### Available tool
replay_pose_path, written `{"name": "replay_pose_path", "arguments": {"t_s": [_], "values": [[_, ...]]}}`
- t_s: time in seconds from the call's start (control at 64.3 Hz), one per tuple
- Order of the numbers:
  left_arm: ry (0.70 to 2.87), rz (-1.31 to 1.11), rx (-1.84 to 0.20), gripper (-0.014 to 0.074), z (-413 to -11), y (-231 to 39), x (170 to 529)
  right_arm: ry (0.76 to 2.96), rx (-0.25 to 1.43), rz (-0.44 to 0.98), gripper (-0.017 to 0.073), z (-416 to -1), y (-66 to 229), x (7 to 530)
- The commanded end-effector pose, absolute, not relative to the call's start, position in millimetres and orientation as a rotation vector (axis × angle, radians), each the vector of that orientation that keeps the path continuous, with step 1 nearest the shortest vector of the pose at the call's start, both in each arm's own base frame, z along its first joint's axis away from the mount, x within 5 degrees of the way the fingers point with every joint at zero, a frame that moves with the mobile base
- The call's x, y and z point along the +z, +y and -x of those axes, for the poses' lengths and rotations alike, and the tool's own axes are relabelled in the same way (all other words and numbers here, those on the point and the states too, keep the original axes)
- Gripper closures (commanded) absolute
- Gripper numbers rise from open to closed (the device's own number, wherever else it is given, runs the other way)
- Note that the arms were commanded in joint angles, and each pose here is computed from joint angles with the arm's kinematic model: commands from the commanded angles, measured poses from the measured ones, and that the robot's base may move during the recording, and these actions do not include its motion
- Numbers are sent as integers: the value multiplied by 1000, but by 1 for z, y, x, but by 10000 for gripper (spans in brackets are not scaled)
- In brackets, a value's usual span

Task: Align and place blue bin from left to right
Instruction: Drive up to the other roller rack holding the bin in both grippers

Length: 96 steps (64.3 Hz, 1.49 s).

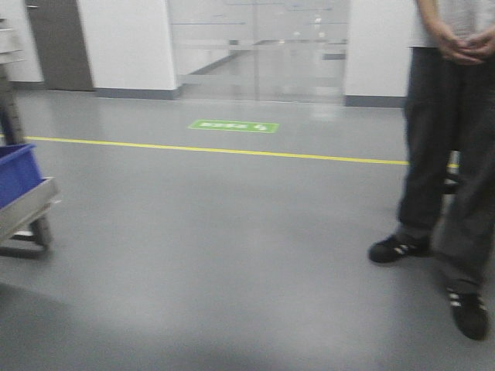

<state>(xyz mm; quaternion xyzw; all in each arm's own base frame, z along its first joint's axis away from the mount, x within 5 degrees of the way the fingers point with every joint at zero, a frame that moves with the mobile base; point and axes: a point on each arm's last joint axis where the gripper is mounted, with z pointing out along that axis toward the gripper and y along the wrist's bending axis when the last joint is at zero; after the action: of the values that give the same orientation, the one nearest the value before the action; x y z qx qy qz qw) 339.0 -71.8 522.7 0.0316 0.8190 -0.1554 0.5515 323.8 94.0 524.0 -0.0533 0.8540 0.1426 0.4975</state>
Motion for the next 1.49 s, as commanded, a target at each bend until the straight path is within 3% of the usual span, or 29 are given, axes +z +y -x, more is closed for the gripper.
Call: {"name": "replay_pose_path", "arguments": {"t_s": [0.0, 1.478], "values": [[1785, -87, -465, 705, -326, -79, 547, 1906, 440, 179, 627, -314, 103, 546], [1785, -87, -465, 705, -326, -79, 547, 1906, 440, 179, 627, -314, 103, 546]]}}
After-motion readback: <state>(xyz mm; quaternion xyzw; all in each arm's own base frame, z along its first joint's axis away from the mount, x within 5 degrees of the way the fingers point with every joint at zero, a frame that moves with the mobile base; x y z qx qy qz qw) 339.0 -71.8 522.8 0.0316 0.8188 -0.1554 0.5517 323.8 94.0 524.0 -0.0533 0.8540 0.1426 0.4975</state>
